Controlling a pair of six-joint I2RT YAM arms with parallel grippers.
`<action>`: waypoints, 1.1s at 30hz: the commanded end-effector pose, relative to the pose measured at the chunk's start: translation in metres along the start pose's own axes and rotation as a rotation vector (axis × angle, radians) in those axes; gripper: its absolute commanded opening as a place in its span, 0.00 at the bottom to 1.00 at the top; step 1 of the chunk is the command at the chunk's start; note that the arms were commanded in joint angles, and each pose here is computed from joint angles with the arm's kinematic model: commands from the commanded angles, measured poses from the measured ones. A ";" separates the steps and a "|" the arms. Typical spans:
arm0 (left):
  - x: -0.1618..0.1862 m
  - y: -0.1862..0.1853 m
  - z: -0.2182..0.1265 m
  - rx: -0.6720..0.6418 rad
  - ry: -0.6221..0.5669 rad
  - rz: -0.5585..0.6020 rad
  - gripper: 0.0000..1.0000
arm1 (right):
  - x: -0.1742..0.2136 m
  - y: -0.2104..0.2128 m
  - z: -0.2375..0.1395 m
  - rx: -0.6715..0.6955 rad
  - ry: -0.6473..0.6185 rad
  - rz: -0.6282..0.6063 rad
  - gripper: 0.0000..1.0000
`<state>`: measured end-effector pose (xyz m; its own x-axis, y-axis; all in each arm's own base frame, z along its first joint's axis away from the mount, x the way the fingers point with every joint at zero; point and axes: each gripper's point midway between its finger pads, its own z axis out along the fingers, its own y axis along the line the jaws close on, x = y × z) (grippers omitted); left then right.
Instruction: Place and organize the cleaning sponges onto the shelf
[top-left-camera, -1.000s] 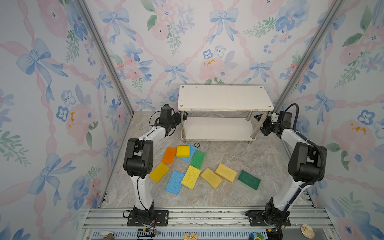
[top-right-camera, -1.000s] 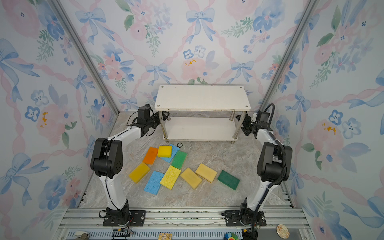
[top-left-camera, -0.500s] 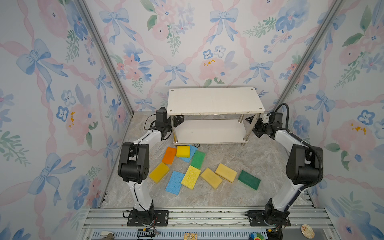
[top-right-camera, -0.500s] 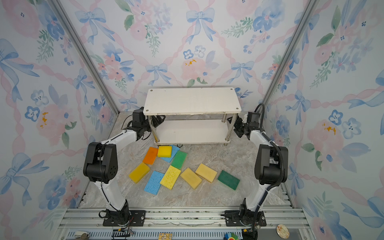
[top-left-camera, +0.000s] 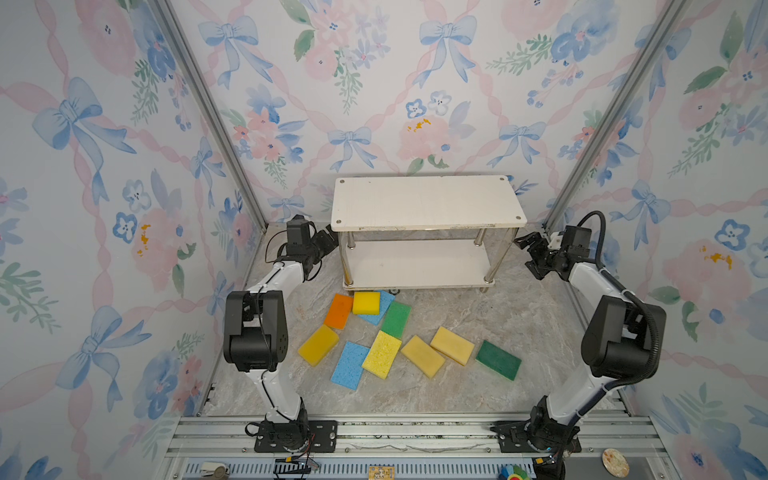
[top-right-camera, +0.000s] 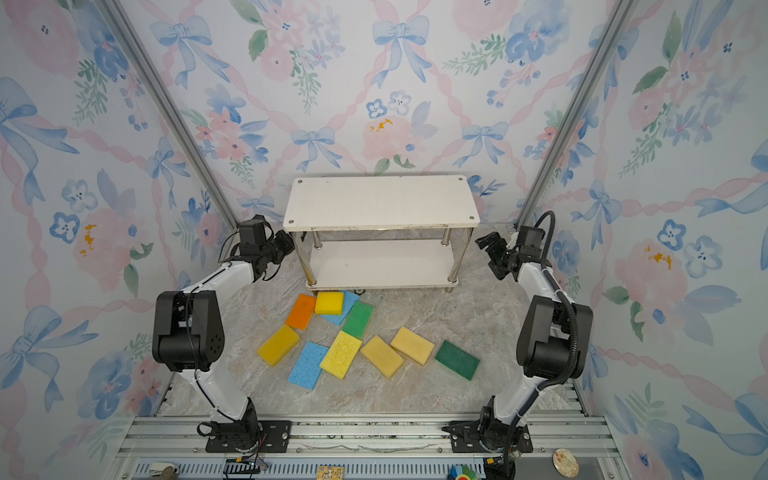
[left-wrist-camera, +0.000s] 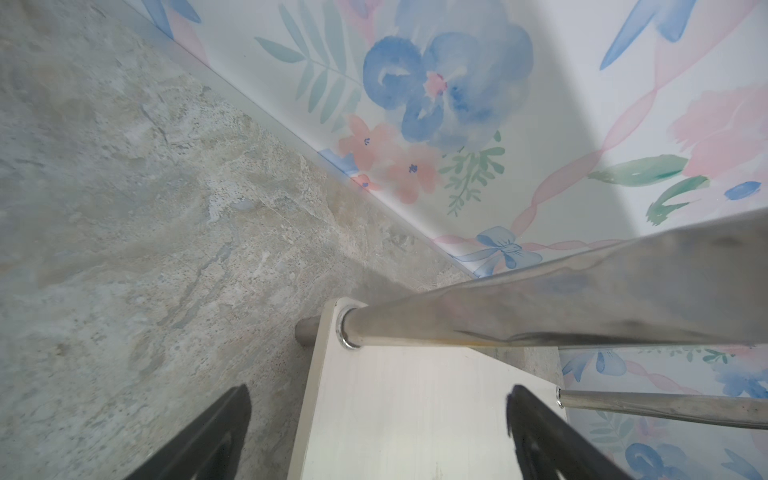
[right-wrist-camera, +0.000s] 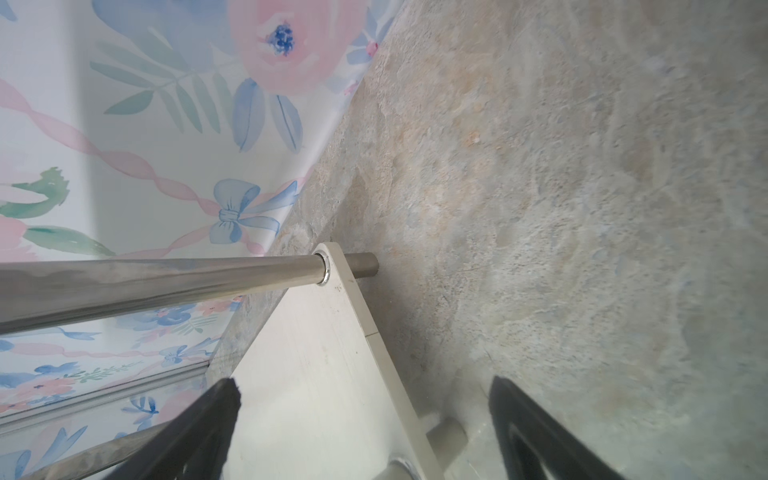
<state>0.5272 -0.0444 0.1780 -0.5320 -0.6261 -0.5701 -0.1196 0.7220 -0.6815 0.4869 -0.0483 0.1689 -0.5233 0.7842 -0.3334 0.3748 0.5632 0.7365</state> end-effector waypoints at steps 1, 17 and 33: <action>-0.002 -0.002 -0.021 0.009 -0.010 0.010 0.98 | 0.006 -0.010 -0.024 0.052 -0.007 0.001 0.97; 0.046 0.014 -0.121 -0.015 -0.057 0.018 0.98 | 0.078 -0.033 -0.116 0.177 -0.001 -0.121 0.97; 0.101 0.004 -0.167 0.079 0.030 0.002 0.98 | 0.156 -0.042 -0.159 0.236 0.073 -0.269 0.97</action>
<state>0.3442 -0.0456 0.1989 -0.5176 -0.6271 -0.5821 -0.0670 0.7080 -0.7031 0.2875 0.0033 0.1956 -0.6327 0.6101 -0.4770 0.3586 0.7767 0.5178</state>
